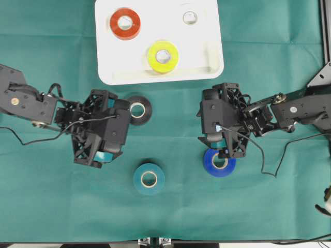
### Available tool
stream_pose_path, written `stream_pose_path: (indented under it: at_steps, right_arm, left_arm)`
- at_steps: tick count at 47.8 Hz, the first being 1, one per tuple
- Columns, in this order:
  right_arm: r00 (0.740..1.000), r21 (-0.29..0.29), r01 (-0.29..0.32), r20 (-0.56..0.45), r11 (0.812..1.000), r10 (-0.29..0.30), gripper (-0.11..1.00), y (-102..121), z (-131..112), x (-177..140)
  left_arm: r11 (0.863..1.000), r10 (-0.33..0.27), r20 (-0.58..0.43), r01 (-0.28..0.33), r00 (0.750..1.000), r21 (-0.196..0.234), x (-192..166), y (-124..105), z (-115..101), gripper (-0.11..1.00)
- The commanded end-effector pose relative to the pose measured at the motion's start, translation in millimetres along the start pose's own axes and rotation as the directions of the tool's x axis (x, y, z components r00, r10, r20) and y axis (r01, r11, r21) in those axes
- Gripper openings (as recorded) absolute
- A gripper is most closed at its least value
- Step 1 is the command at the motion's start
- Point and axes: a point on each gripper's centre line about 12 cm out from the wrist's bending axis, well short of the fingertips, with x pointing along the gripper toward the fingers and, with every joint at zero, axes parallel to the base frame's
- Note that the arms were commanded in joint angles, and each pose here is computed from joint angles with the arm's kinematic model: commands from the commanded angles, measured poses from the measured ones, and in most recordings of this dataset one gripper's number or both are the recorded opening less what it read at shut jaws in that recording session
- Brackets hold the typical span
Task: Put the tape alternately from left to right into the white case.
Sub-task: 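Move the left gripper over the black tape roll and lower into its hole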
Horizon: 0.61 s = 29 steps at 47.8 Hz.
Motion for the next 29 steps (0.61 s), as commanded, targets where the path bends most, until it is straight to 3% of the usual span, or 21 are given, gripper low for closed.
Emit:
stream_pose_path:
  at_steps: [1,29]
  right_arm:
    - [0.999,0.001,-0.017,0.039,1.0,0.017,0.79,4,10,-7]
    - [0.999,0.0,-0.017,0.032,1.0,0.017,0.79,3,7,-5]
  left_arm:
    - [1.0,0.016,0.034,-0.016,0.999,0.0,-2,9,12,0.68]
    - [0.998,0.048,0.024,-0.049,0.999,0.03,12,28,10,0.68]
